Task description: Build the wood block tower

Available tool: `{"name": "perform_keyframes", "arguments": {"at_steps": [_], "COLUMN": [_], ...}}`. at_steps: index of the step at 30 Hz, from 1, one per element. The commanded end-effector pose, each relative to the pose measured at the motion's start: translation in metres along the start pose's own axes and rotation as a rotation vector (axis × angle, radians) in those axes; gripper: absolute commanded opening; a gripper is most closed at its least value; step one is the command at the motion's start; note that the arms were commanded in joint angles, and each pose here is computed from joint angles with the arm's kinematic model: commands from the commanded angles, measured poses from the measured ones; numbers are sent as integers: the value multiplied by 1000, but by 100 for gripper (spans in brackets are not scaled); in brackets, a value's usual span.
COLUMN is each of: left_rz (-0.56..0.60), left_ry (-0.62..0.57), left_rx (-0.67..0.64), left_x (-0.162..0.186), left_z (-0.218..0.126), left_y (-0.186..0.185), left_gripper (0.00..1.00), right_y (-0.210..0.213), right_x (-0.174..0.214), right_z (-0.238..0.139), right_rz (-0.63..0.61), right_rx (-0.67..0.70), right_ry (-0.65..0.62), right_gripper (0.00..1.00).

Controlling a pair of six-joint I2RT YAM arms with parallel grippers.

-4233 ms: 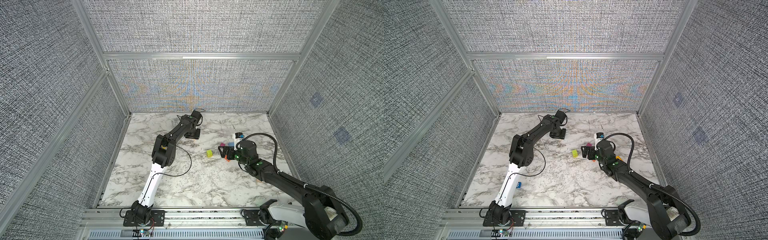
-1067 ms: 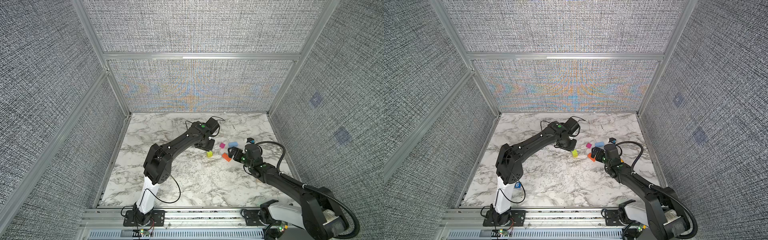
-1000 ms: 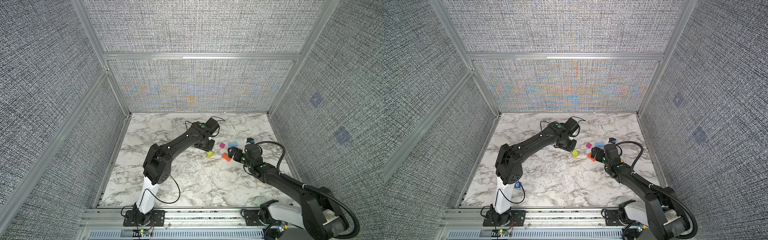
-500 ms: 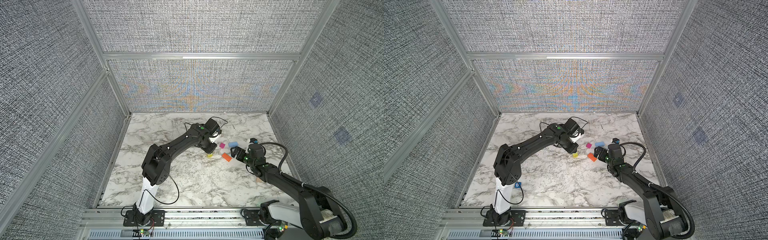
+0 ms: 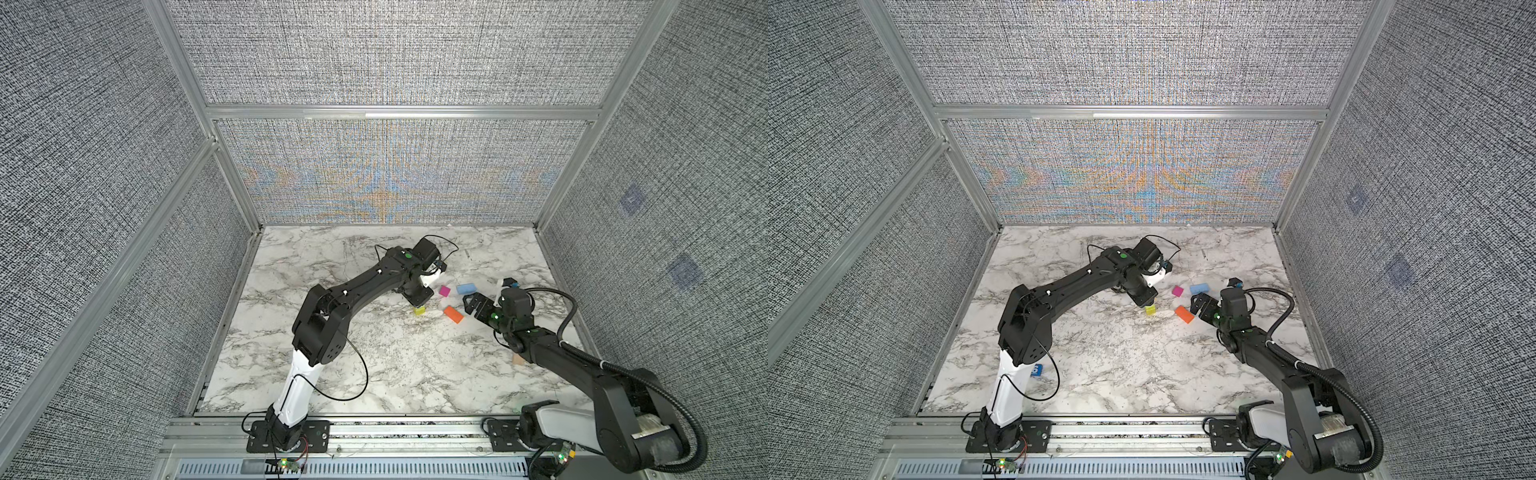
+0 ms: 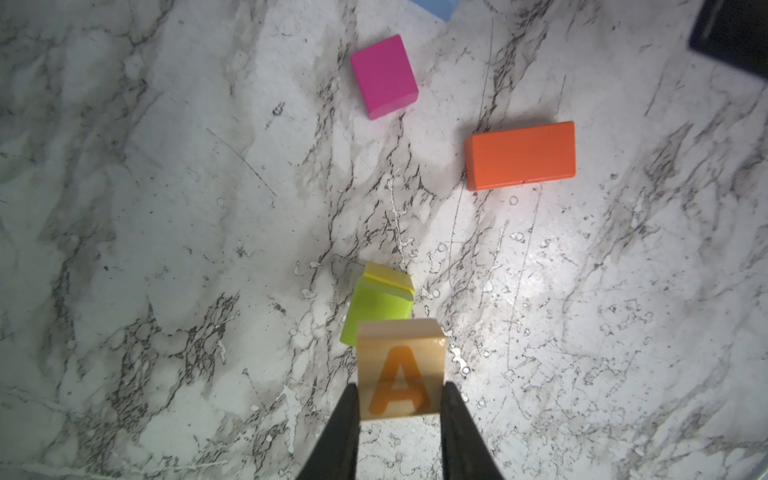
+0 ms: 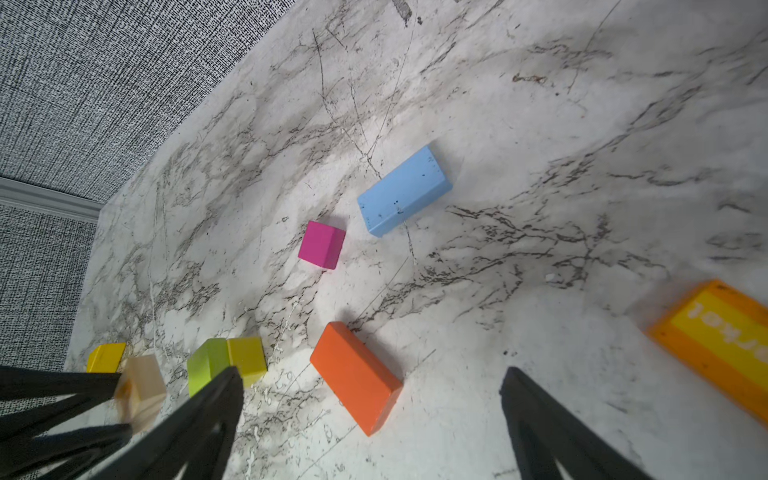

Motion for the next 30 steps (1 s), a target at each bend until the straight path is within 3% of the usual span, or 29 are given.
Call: {"name": "perform_keyframes", "arguments": {"at_steps": [1,26,30], "left_rz": [9,9,7], "left_ry": [4,27,31], "left_rx": [-7,12,12], "left_x": [1,0,0], "left_z": [5,20,22], "left_y": [4,9,10], "left_gripper": [29,29,35], "right_y": [2,0,0], "right_x": [-4,0,0], "right_z": [1,8,7], "right_rz": [3,17,18], "right_rx": [-20,-35,-36], "right_ry": [-18,11,10], "right_gripper": [99,99,99]}}
Point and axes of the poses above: each gripper's point midway between its finger pads, its own z axis out along the fingers, its own y axis along the line the jaws close on, x = y × z, the point moved 7 cm from there along -z, back along the fingers, and after that the axes turned 14 degrees about -z, right-handed, at the moved point
